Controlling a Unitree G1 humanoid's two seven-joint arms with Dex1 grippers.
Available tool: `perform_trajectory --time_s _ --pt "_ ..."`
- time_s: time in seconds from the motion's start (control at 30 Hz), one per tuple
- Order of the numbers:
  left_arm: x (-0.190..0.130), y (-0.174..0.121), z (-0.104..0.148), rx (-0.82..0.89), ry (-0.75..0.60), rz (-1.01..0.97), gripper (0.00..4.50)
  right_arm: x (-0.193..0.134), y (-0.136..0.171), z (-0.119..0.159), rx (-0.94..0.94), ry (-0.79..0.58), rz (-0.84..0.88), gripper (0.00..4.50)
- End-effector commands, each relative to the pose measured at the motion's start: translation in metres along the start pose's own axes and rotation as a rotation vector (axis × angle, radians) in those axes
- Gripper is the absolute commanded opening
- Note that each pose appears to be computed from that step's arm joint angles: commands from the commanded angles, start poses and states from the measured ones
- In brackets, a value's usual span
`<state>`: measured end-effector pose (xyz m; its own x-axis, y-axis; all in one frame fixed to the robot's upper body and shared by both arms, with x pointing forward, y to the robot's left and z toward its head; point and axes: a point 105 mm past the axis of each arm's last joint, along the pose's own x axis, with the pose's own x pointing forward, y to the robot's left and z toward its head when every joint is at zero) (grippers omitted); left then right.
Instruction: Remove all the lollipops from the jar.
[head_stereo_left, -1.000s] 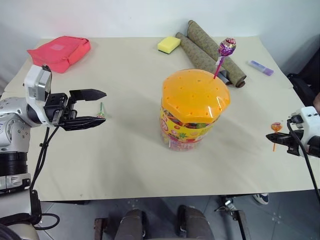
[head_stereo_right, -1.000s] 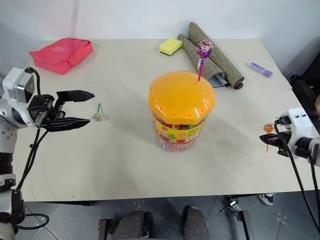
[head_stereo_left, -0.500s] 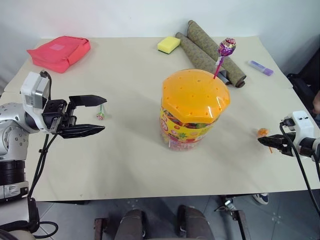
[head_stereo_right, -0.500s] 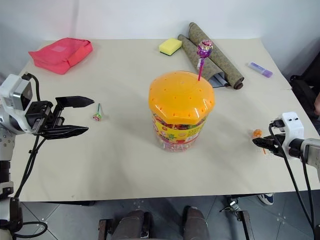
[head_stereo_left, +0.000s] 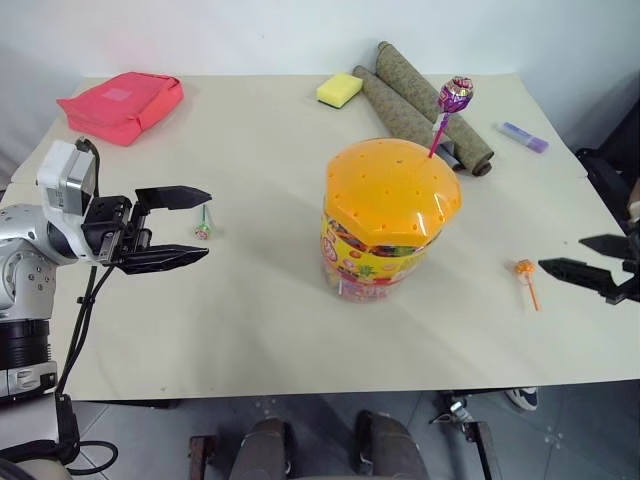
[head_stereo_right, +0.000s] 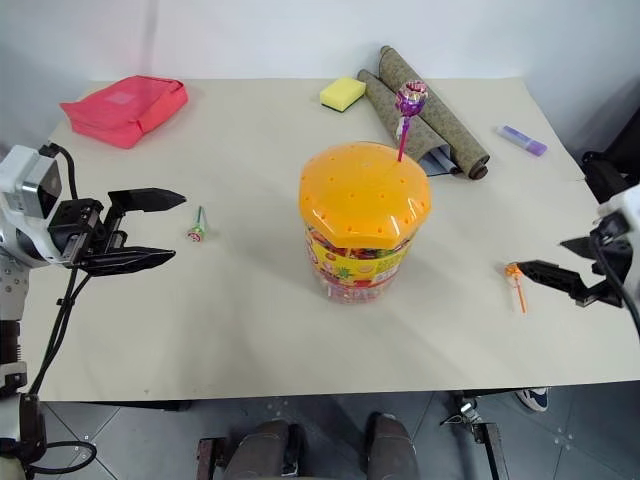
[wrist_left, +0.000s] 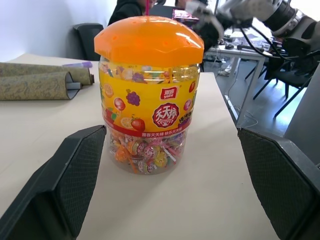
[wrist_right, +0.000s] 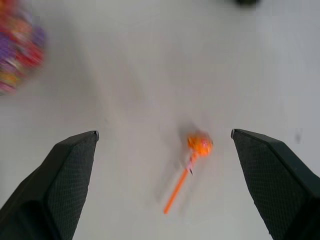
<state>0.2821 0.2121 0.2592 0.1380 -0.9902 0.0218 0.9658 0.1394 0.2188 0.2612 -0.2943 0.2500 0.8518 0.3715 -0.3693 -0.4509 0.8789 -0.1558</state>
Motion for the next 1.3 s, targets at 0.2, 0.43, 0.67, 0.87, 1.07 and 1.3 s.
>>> perform_trajectory --time_s 0.2,0.43,0.67,0.87,1.07,1.3 --pt "0.003 0.006 0.017 0.075 -0.069 -0.018 4.5 0.014 0.049 0.078 -0.145 -0.265 0.228 4.45" --pt "0.004 0.007 0.035 0.102 -0.178 -0.008 4.5 0.038 0.08 0.121 -0.186 -0.425 0.417 4.45" --pt "0.001 0.003 0.033 0.097 -0.175 0.007 4.5 0.061 0.097 0.136 -0.192 -0.479 0.527 4.45" --pt "0.002 0.002 0.037 0.106 -0.198 0.017 4.5 0.063 0.107 0.147 -0.199 -0.515 0.596 4.45" --pt "0.002 0.0 0.035 0.101 -0.196 0.024 4.5 0.061 0.111 0.155 -0.191 -0.558 0.609 2.8" --pt "0.003 0.0 0.035 0.102 -0.202 0.02 4.5 0.059 0.115 0.162 -0.193 -0.578 0.599 0.4"
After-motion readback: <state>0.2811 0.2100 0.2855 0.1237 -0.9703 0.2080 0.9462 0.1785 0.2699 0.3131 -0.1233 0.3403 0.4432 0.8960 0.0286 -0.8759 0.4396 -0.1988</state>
